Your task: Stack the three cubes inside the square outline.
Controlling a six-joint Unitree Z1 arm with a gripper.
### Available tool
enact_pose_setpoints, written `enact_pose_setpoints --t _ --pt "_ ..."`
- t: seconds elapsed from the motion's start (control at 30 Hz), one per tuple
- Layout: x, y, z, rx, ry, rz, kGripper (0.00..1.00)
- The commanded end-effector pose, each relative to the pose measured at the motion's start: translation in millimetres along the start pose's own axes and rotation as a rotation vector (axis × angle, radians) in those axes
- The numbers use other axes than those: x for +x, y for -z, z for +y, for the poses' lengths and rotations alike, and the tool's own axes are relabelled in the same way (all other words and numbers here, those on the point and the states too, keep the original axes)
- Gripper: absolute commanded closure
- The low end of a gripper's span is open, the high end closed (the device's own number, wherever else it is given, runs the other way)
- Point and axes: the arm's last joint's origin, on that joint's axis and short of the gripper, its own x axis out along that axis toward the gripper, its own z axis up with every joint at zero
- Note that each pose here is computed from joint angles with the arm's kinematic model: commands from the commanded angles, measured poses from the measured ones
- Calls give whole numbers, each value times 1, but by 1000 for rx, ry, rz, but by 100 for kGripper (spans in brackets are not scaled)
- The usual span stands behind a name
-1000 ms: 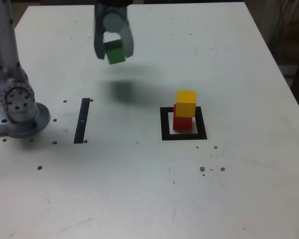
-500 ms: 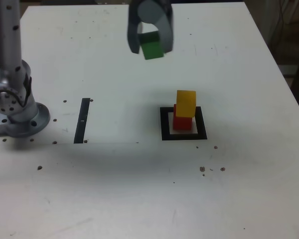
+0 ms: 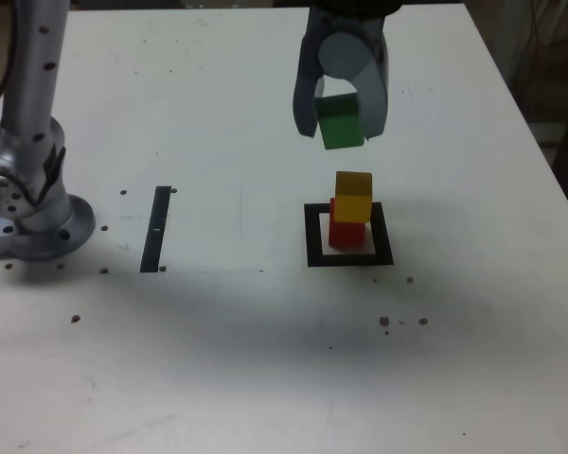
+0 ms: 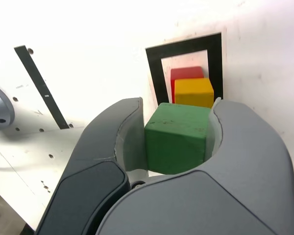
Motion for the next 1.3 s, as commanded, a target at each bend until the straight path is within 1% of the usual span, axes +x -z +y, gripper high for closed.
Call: enact_pose_setpoints --t 0.0,0.13,0.37,0.43,0.5,0.73,0.93,1.13,1.27 --pt "3 1 -4 1 -2 25 87" --pt "9 2 -15 10 -4 45 87" --pt "10 -3 -21 10 -6 26 86" --pt "12 -6 -21 7 -7 26 86" --pt "16 -11 -21 6 -8 33 86" --pt "36 -35 -23 12 -9 76 86" --pt "36 -36 -23 12 -29 83 86" --pt "35 -33 -23 13 -47 90 82" --pt "35 -32 -22 13 -49 94 75"
